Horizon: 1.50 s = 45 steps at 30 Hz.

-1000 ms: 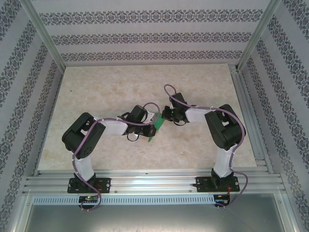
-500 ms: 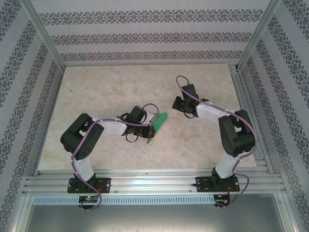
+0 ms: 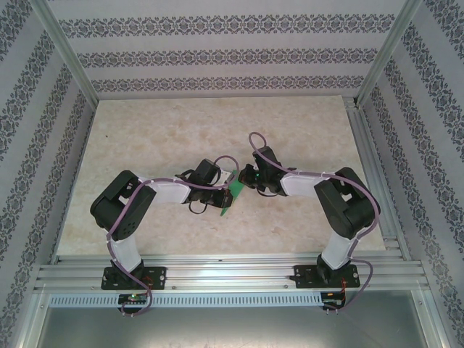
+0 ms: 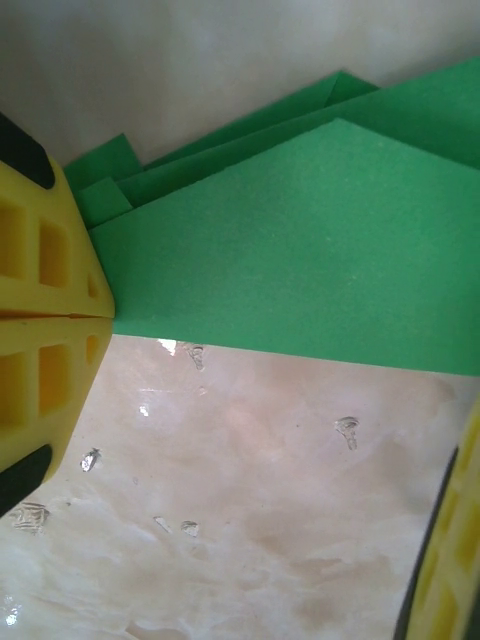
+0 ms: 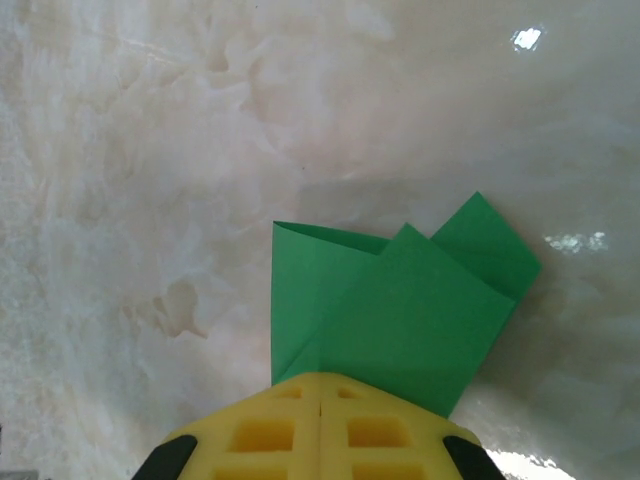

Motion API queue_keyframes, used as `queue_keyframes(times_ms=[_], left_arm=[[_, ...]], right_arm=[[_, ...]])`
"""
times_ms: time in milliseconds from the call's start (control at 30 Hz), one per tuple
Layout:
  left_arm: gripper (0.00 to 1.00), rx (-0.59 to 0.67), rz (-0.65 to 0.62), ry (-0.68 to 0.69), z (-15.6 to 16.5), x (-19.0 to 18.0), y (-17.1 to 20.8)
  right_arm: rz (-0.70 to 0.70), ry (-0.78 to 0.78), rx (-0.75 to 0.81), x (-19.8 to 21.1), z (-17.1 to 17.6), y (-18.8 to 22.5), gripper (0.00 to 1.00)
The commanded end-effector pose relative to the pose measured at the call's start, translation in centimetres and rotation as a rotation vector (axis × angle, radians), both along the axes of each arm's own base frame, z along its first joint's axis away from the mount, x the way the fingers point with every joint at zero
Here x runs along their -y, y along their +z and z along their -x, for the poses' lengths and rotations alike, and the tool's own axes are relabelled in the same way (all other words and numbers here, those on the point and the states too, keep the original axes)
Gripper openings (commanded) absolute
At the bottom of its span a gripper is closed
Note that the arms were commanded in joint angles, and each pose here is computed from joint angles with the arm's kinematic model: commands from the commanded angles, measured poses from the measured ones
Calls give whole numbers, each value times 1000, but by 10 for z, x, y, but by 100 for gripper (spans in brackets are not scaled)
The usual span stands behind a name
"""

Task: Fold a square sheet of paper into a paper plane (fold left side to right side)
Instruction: Fold the wing for the fifth time at the center of the table.

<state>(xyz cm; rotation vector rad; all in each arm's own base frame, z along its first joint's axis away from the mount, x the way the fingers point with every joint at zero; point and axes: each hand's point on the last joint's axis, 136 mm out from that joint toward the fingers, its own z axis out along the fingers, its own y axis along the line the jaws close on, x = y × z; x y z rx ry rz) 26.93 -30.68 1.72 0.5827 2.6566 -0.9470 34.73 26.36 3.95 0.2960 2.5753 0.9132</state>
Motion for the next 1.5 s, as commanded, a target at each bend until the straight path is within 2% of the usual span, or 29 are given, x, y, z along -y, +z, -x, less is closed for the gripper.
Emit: queue_keyframes(times_ms=[0,233,400,633,833,1033,1267,1467], left_arm=[[9,-160,-163,-13,41,-30,-39],[11,-125,-111,-18,36,-22,-21],[13,-40,-57,-37,26,-14,20],[16,45,79,-89,25,2,75],[14,34,109,-140,22,16,65],[13,26,51,-162,8,23,41],[12,30,-10,-141,-1,18,22],[12,4,-32,-123,5,6,6]], right_arm=[[-48,0,-6,-13,-5,-6,1],[63,-30,-115,3,6,-55,1],[140,-9,-158,11,13,-68,1],[158,3,-167,13,15,-70,1],[168,14,-164,11,15,-68,1],[190,18,-177,14,16,-69,1],[212,25,-180,16,18,-69,1],[237,32,-182,19,19,-69,1]])
